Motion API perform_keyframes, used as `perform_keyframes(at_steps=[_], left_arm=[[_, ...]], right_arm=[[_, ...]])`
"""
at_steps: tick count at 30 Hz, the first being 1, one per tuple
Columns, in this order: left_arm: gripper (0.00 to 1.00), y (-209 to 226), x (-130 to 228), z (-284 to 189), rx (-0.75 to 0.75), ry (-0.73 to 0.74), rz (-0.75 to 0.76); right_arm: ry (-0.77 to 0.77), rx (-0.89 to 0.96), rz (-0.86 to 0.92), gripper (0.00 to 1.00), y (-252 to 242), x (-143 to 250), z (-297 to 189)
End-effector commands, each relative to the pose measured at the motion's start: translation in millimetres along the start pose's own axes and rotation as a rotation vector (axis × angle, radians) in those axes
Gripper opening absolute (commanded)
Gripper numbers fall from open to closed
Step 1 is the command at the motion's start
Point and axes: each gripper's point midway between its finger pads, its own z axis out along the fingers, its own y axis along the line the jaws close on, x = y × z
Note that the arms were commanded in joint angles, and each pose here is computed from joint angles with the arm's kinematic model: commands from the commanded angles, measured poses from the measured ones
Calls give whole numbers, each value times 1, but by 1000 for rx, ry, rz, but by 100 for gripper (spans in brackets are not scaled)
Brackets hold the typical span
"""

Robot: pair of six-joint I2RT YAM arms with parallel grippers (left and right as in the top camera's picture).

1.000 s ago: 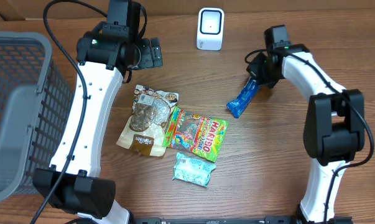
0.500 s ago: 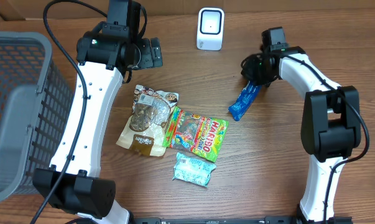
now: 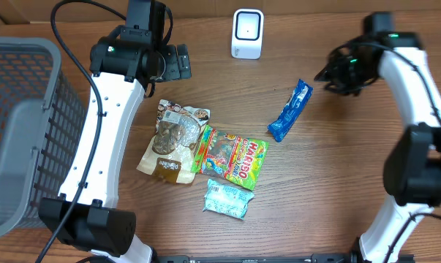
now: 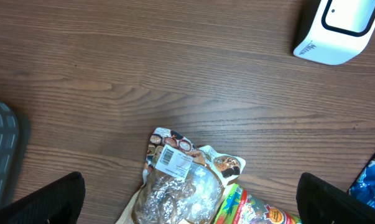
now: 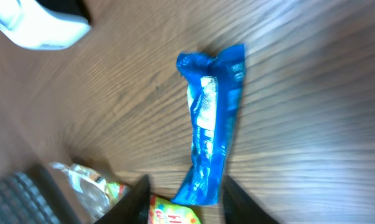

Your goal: Scan the item barcode

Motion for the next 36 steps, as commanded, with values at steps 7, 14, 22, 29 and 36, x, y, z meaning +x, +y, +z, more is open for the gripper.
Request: perform_keyframes(at_steps=[7,14,22,29,36], left_arm=[[100,2,-7,-10,2,-31,14],[100,2,-7,-10,2,-31,14],[100,2,-7,-10,2,-31,14],[100,2,-7,-10,2,-31,14],[99,2,-7,-10,2,-31,14]], right_arm=[[69,-15,14,49,-26,28,50],[62,-91,30,49,-41,38,87],[51,-114,78,47,-39,39,120],[52,-107,82,16,-35,42,134],[49,-140,39,4,-28,36,126]])
